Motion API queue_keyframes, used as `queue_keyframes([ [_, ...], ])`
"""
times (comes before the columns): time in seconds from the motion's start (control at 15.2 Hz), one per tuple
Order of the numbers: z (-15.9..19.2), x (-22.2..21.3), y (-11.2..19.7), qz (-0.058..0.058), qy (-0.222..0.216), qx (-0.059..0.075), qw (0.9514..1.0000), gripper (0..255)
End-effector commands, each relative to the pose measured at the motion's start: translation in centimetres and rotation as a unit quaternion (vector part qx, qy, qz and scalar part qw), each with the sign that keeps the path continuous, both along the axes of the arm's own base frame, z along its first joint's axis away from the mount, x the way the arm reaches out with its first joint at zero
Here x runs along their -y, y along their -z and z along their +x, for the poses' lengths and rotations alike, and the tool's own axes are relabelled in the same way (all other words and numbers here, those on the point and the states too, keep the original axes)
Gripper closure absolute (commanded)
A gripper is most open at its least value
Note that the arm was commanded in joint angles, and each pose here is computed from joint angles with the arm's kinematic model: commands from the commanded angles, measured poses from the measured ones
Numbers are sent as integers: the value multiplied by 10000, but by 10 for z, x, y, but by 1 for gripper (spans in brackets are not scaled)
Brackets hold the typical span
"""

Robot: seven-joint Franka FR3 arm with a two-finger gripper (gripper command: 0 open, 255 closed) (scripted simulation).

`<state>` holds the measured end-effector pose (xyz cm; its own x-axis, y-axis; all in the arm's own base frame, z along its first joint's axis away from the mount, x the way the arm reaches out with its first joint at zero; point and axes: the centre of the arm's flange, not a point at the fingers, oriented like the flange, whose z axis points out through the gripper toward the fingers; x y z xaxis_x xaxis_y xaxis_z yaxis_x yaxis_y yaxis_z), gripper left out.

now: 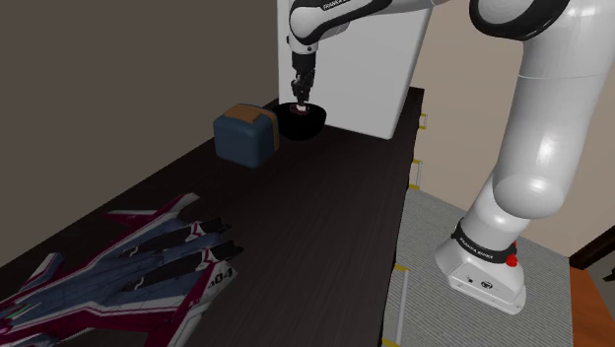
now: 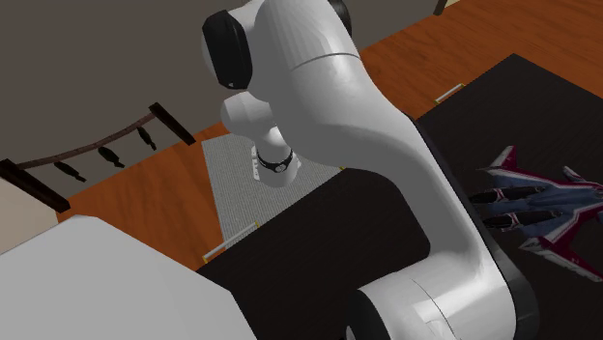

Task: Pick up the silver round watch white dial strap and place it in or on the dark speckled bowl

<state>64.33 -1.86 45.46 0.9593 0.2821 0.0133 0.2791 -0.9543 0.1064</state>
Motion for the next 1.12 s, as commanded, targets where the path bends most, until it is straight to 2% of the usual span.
queue_keyframes([
  [0.0,0,0,0,0,0,0,10000,0],
  [0.26,0,0,0,0,0,0,10000,0],
  [0.53,-2,-5,-50,0,0,0,10000,0],
  [1.06,-2,-5,-50,0,0,0,10000,0],
])
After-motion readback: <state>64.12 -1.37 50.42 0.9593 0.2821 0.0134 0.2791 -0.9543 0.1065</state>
